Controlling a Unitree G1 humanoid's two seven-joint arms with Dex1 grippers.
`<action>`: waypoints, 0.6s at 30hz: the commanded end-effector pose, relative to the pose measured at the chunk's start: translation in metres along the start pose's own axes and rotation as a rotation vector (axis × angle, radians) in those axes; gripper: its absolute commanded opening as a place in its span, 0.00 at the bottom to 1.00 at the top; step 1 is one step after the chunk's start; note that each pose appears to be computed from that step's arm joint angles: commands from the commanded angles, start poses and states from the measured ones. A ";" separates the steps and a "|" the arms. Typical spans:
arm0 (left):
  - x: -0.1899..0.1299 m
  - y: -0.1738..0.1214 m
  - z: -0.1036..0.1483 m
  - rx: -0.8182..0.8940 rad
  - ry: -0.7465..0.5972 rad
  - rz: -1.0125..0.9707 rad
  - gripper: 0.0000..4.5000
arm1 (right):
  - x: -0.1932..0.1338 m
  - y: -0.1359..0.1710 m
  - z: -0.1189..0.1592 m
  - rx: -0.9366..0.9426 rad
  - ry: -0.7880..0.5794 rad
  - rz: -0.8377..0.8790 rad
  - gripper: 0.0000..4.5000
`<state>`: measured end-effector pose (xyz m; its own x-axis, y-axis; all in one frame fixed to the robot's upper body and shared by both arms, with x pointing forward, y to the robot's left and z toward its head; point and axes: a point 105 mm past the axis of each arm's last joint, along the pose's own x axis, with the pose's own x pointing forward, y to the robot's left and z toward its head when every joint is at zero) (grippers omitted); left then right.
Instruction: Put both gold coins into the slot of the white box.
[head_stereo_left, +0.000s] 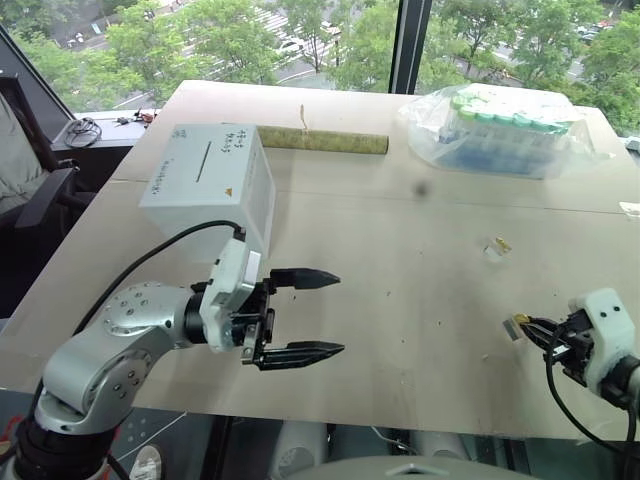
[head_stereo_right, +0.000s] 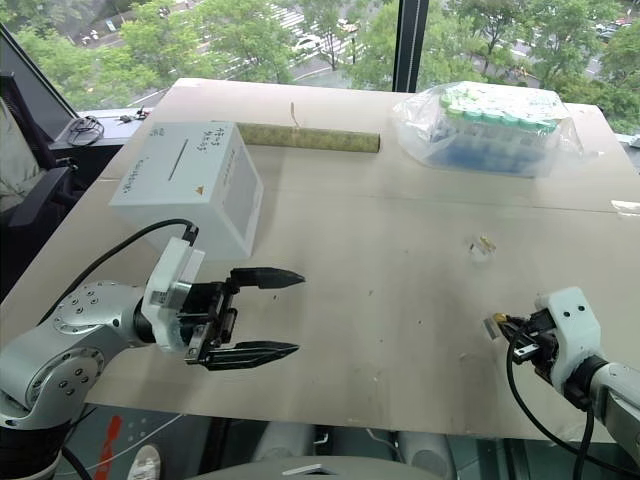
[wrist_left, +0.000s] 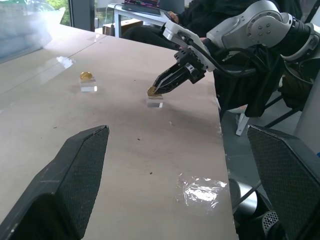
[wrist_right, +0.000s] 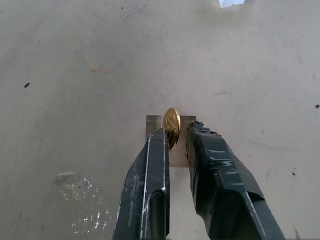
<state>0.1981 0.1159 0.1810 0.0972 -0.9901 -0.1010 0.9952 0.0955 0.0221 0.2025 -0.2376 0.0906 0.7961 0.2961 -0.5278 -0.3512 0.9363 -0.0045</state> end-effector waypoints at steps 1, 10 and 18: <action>0.002 -0.006 0.005 0.027 -0.008 -0.023 1.00 | -0.001 -0.002 0.006 -0.025 -0.022 0.000 0.16; 0.000 -0.004 0.004 0.024 -0.011 -0.012 1.00 | -0.002 -0.002 0.006 -0.028 -0.020 0.007 0.01; 0.009 -0.001 0.014 -0.081 -0.067 0.057 1.00 | -0.012 -0.001 0.026 -0.016 -0.119 0.019 0.01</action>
<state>0.1991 0.1086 0.1840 0.1567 -0.9854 -0.0673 0.9860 0.1600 -0.0477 0.2032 -0.2383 0.0965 0.8025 0.3216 -0.5026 -0.3628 0.9317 0.0170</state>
